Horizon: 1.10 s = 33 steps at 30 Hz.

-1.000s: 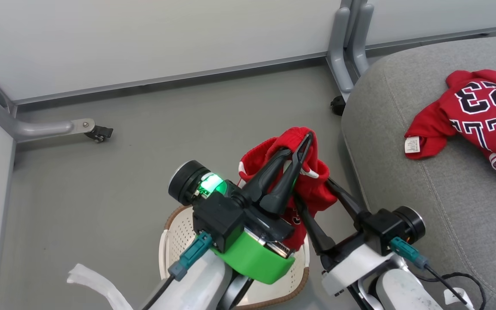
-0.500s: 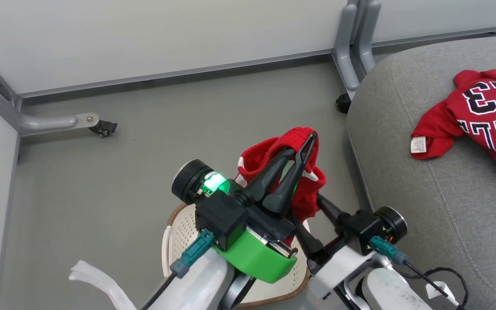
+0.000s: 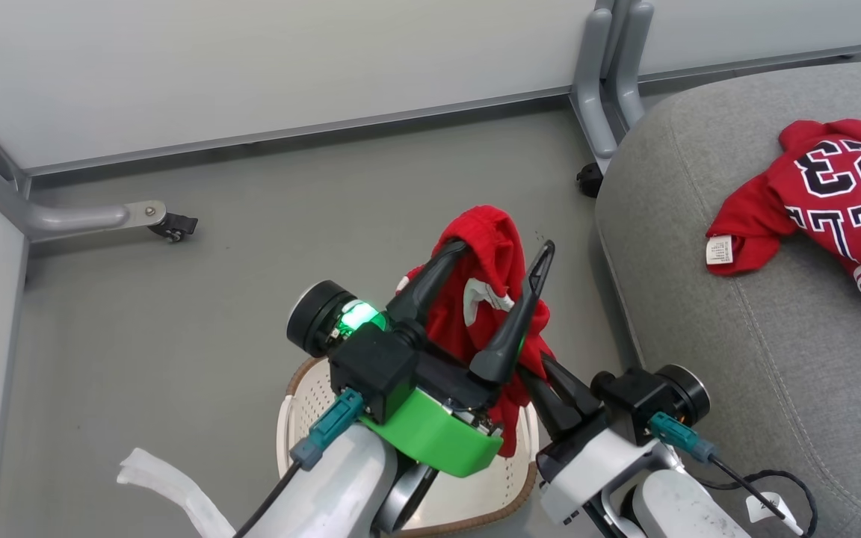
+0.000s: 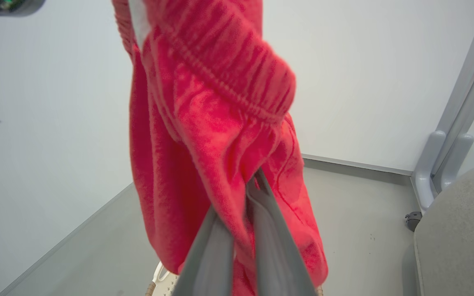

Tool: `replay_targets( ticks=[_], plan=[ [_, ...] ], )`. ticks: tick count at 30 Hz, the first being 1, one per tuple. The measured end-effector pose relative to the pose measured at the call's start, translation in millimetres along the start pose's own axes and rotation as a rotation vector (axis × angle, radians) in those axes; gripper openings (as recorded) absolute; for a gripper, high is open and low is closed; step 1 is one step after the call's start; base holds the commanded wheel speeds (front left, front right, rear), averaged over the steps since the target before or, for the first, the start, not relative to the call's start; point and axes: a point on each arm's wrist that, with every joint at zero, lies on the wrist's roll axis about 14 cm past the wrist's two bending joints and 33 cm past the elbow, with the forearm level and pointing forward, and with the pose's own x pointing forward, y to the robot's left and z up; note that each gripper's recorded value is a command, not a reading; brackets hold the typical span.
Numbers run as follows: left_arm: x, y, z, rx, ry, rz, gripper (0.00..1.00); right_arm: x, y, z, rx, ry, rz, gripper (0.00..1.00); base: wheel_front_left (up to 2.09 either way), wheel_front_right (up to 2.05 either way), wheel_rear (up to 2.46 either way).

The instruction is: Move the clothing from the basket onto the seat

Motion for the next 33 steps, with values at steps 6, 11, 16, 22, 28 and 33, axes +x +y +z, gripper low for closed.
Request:
replay_targets(
  ticks=[6, 11, 16, 22, 28, 33],
  plan=[
    [-3.4, 2.9, -11.6, 0.001, 0.036, 0.012, 1.00, -1.2, -2.3, 4.4, 0.010, -0.014, -0.011, 0.00, 0.00, 0.00, 0.00],
    [-5.2, 3.1, -18.1, -0.003, 0.056, 0.013, 1.00, -1.6, -8.7, 16.4, 0.031, -0.053, -0.036, 0.00, 0.00, 0.00, 0.00],
    [-10.1, 5.3, -29.6, -0.012, 0.090, 0.024, 1.00, -3.6, -21.6, 27.5, 0.067, -0.093, -0.081, 0.00, 0.00, 0.00, 0.00],
    [-19.3, 8.4, -48.4, -0.017, 0.147, 0.039, 1.00, -11.2, -46.9, 37.8, 0.137, -0.142, -0.169, 0.00, 0.00, 0.00, 0.00],
    [-30.5, 11.5, -67.7, -0.029, 0.206, 0.062, 1.00, -17.3, -66.6, 52.8, 0.143, -0.194, -0.227, 0.00, 0.00, 0.00, 0.00],
    [-36.3, 10.0, -79.2, -0.026, 0.239, 0.058, 1.00, -23.9, -78.6, 67.8, 0.126, -0.241, -0.263, 0.00, 0.00, 0.00, 0.00]
  ],
)
